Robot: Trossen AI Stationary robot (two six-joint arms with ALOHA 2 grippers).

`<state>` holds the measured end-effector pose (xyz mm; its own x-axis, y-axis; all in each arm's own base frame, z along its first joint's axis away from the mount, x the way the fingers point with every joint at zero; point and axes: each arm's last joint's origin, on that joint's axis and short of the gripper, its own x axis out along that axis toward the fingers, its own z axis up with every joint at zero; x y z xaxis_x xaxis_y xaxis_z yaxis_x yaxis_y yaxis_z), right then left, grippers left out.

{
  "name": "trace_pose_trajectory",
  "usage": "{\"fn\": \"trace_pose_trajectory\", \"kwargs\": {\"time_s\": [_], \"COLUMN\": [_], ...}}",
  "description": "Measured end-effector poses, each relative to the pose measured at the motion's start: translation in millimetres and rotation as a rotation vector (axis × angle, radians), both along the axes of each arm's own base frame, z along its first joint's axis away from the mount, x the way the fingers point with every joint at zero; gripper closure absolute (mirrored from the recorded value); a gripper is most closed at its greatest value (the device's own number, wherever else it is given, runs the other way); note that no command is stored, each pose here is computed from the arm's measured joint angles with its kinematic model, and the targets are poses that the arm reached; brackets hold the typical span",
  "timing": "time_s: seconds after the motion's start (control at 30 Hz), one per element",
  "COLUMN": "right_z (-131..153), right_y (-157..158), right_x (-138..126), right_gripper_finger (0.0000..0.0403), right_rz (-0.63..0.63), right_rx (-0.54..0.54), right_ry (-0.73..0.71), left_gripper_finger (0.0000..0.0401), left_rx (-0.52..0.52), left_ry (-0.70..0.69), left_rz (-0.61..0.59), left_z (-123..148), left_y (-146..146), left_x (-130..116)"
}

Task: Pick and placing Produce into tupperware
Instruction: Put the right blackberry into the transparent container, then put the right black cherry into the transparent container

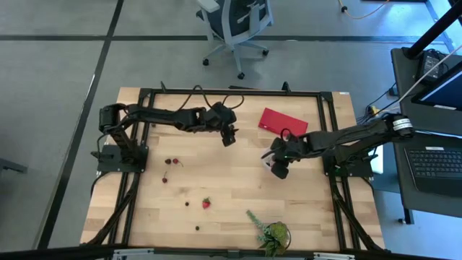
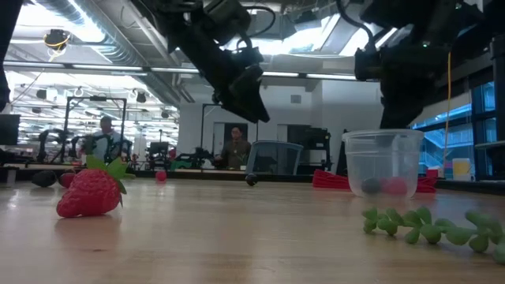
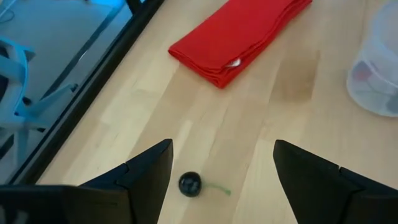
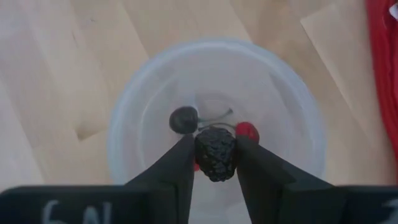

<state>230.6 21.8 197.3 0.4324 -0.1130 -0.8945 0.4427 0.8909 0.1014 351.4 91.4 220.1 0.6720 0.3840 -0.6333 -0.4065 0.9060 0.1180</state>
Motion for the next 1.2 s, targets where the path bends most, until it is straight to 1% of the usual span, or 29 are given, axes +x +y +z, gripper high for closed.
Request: {"fn": "trace_pose_trajectory", "kwargs": {"time_s": [0.1, 0.17, 0.33, 0.5, 0.63, 0.7, 0.8, 0.93, 1.03, 1.2], "right_z": [-1.2, -1.1, -0.5, 6.8, 24.2, 34.0, 46.4, 57.6, 60.2, 60.0], "right_y": [0.1, 0.1, 0.1, 0.5, 1.3, 1.7, 2.1, 2.7, 2.7, 2.6], "right_x": [1.4, 1.4, 1.0, 4.6, 12.5, 15.8, 19.8, 23.5, 24.4, 24.1], "right_gripper_finger": [0.0261, 0.0249, 0.0233, 0.023, 0.0229, 0.0229, 0.0229, 0.0229, 0.0228, 0.0228], "right_rz": [-0.001, -0.002, -0.004, 0.02, 0.071, 0.099, 0.127, 0.142, 0.148, 0.147], "right_rx": [0.0, 0.0, 0.0, -0.011, -0.035, -0.049, -0.064, -0.071, -0.074, -0.073], "right_ry": [-0.001, -0.002, -0.004, -0.022, -0.064, -0.079, -0.104, -0.136, -0.144, -0.14], "left_gripper_finger": [0.0135, 0.0135, 0.0135, 0.0137, 0.0145, 0.0147, 0.0148, 0.0148, 0.0148, 0.0148], "left_rx": [-0.033, -0.066, -0.091, -0.108, -0.172, -0.205, -0.227, -0.265, -0.28, -0.278], "left_ry": [-0.002, 0.007, 0.03, 0.03, 0.003, 0.014, 0.052, 0.1, 0.108, 0.11], "left_rz": [0.04, 0.04, 0.051, 0.065, 0.088, 0.105, 0.127, 0.156, 0.18, 0.173], "left_z": [-1.5, -6.2, -16.2, -19.1, -23.5, -31.4, -49.6, -72.8, -81.0, -84.6], "left_y": [8.3, 13.4, 23.1, 31.3, 39.3, 44.4, 50.0, 54.8, 57.7, 60.6], "left_x": [-2.8, -3.2, -3.2, -4.8, -5.0, -5.0, -2.3, 0.2, 5.3, 20.2]}}
